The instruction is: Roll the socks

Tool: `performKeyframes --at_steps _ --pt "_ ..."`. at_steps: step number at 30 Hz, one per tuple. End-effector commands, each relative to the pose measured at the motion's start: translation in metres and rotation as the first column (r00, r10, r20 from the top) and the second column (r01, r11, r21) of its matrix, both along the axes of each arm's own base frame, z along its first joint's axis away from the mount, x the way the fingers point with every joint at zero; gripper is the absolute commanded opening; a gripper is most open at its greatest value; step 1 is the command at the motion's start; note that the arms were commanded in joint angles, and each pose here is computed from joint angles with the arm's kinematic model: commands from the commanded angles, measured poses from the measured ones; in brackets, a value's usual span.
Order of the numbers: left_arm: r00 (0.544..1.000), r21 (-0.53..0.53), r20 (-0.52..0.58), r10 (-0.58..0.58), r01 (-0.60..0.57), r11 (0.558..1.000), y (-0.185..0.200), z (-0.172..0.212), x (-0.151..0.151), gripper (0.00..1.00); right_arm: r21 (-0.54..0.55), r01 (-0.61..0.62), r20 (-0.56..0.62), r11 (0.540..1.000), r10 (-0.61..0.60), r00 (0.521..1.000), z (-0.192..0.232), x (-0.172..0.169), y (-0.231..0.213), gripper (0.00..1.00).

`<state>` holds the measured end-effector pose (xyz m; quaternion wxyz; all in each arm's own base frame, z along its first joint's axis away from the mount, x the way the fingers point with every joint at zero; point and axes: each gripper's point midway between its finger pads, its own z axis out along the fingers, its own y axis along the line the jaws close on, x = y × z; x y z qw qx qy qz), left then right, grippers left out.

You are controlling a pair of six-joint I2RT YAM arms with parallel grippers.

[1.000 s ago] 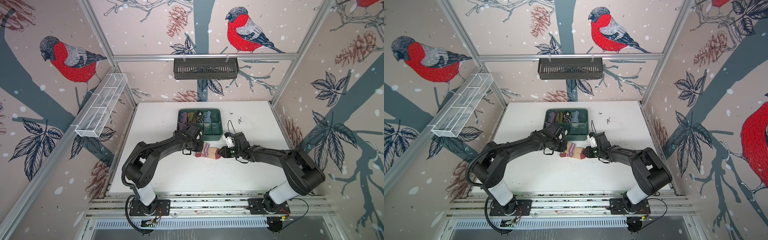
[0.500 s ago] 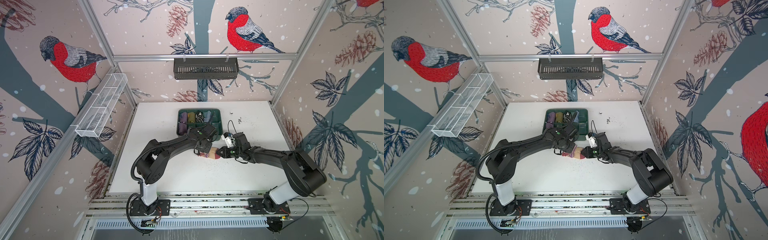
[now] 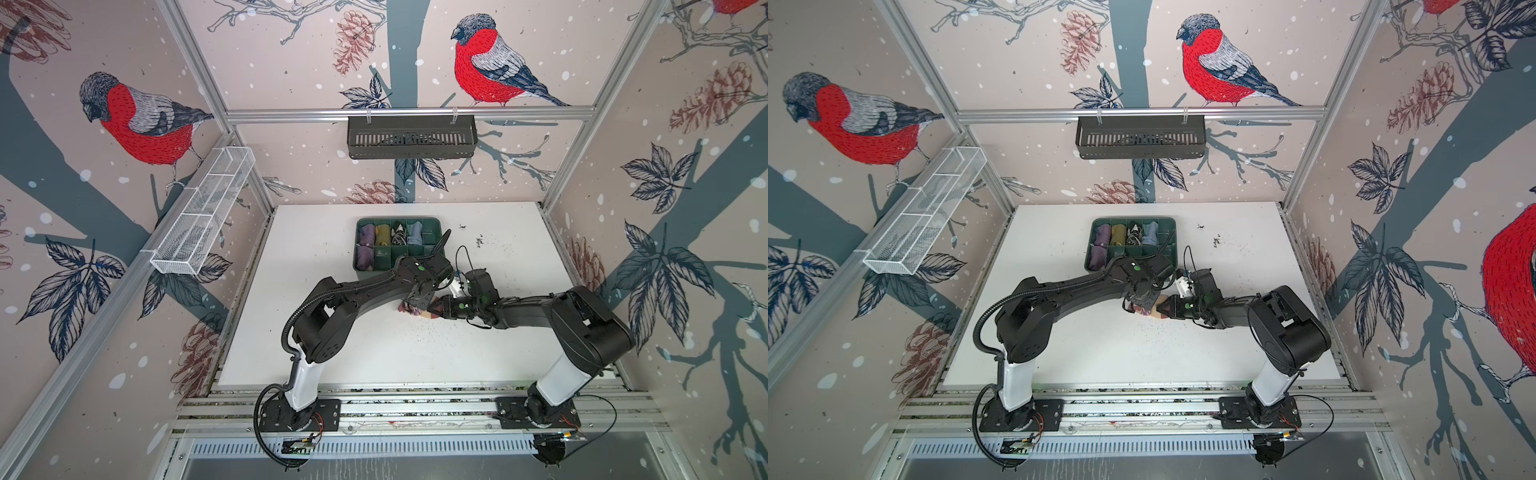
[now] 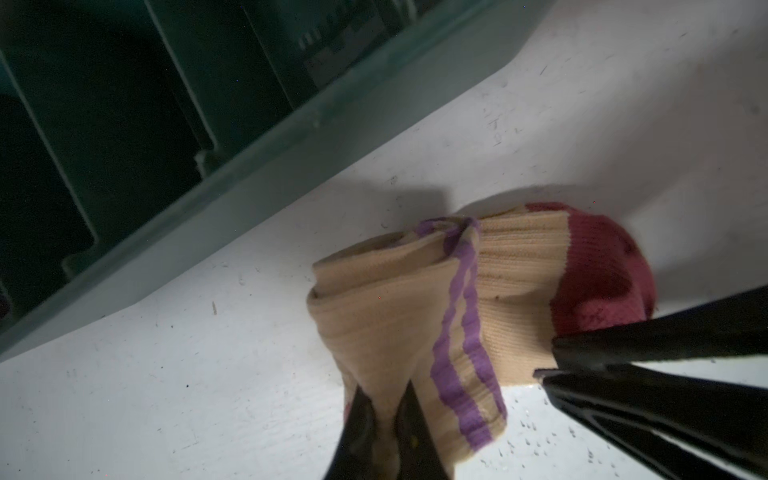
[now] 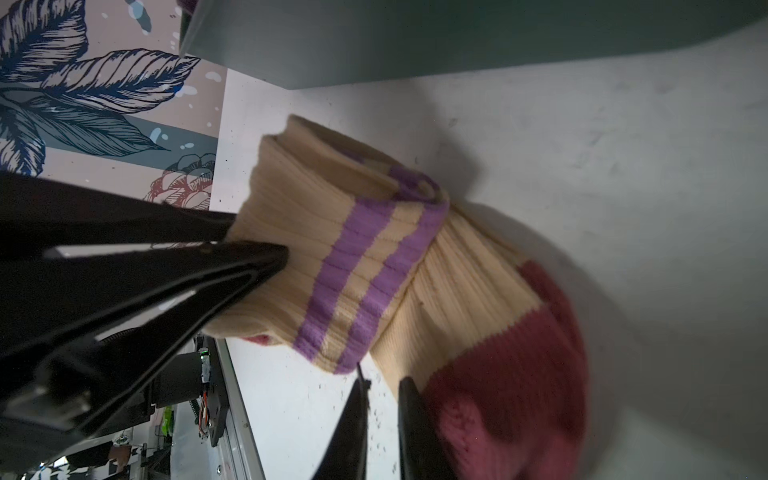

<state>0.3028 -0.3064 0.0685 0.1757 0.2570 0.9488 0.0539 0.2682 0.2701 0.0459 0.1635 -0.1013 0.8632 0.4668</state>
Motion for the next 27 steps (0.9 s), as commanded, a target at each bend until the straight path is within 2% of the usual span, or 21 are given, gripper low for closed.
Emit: performKeyframes --at_steps 1,12,19,22,27 --pt "1.000 0.002 -0.009 0.020 -0.020 1.000 0.003 0.003 -0.003 0.00 0.047 0.001 0.025 0.999 -0.002 1.000 0.009 0.009 0.007 0.16" --pt "1.000 -0.058 -0.025 0.001 -0.003 0.998 -0.007 0.009 -0.006 0.00 0.034 0.040 0.007 0.999 -0.040 0.999 -0.003 0.024 0.011 0.15" --pt "0.998 -0.136 -0.046 -0.034 0.027 0.990 -0.021 0.013 -0.011 0.00 0.036 0.051 -0.005 0.998 -0.051 0.999 -0.006 0.029 0.014 0.15" --pt "0.997 -0.173 -0.062 -0.053 0.042 0.984 -0.028 0.013 -0.014 0.13 0.035 0.051 -0.007 0.998 -0.051 0.999 -0.007 0.030 0.014 0.15" --pt "0.993 -0.223 -0.082 -0.080 0.060 0.973 -0.037 0.015 -0.019 0.23 0.034 0.049 -0.011 0.998 -0.049 0.999 -0.008 0.031 0.015 0.15"
